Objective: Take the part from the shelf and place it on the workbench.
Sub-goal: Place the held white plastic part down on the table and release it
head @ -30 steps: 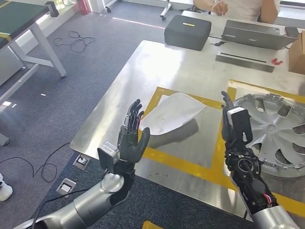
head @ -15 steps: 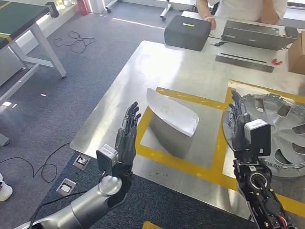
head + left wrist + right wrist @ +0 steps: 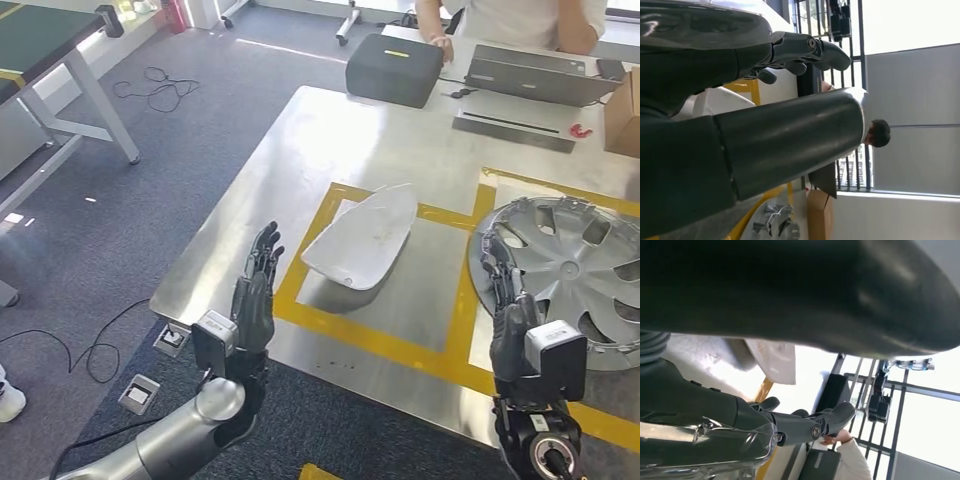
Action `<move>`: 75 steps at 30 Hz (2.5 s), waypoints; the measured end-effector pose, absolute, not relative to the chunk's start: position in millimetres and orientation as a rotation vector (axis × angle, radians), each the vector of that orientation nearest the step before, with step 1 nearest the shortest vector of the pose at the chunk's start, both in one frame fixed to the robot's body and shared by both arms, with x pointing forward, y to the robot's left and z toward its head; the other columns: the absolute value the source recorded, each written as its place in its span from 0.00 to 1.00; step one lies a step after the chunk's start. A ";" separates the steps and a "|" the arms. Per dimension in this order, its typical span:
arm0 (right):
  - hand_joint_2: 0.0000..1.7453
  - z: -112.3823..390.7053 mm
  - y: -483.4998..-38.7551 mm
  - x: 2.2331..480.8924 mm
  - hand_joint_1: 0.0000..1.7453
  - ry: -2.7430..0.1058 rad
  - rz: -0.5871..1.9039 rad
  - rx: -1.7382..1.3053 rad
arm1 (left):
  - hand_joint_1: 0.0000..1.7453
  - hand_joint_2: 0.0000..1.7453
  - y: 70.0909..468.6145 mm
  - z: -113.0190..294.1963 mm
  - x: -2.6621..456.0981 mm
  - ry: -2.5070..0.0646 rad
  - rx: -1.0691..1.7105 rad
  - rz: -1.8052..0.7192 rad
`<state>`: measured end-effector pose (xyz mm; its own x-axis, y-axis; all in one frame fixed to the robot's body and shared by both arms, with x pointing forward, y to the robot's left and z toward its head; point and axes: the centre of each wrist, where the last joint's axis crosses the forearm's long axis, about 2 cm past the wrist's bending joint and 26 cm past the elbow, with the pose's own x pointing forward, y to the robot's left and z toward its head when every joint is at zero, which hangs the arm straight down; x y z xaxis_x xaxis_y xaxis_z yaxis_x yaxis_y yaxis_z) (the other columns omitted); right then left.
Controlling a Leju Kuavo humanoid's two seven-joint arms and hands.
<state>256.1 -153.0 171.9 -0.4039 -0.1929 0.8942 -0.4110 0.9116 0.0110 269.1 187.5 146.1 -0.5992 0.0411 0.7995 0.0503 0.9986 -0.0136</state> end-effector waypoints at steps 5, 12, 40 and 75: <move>0.00 176.4 -152.7 250.3 0.00 -2.017 0.252 0.459 | 0.00 0.00 186.7 148.8 269.8 -2.223 -0.069 -0.009; 0.00 173.8 -153.8 244.5 0.00 -2.008 0.263 0.467 | 0.00 0.00 186.4 148.3 269.1 -2.221 -0.070 -0.008; 0.00 179.8 -155.0 239.8 0.00 -2.023 0.264 0.480 | 0.00 0.00 183.8 155.2 274.0 -2.237 -0.085 0.009; 0.00 179.4 -155.8 238.3 0.00 -2.012 0.277 0.488 | 0.00 0.00 186.2 155.9 273.4 -2.228 -0.067 0.008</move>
